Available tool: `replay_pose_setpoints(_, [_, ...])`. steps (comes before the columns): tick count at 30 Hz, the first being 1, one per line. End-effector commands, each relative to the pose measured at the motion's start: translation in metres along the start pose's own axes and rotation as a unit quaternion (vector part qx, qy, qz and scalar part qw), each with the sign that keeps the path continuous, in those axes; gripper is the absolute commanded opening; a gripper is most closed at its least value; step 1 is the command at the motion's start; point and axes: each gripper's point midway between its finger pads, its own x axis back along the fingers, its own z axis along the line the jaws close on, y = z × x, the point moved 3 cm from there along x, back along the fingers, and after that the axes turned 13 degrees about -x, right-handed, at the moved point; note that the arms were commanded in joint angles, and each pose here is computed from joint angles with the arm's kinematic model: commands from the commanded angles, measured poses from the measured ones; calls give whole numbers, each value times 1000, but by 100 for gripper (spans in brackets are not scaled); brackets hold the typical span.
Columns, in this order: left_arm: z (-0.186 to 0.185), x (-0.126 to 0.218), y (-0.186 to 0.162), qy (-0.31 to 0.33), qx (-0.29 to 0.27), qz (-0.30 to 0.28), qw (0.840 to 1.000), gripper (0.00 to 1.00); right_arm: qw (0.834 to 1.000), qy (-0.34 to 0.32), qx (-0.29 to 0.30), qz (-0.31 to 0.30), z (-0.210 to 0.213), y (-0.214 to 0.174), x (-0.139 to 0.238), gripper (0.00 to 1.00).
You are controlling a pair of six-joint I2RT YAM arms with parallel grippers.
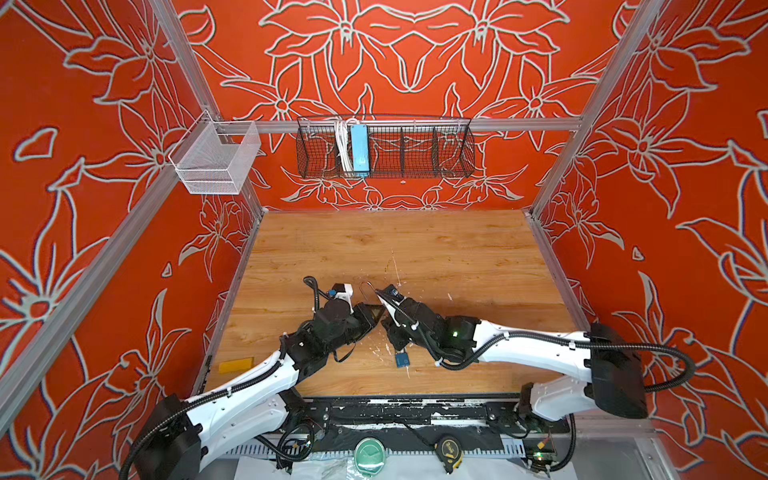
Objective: Unlock with the key
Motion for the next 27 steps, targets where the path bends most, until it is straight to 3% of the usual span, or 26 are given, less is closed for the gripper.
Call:
replay_pose_setpoints(1, [-35, 5, 19, -61, -7, -34, 998, 0, 1000, -5, 2, -16, 2, 10, 6, 29])
replay_pose_setpoints(15, [-32, 5, 18, -58, -6, -35, 998, 0, 1000, 0, -4, -19, 1, 9, 8, 16])
replay_pose_setpoints(27, [-32, 4, 18, -59, -7, -36, 998, 0, 1000, 4, -7, -21, 2, 9, 8, 15])
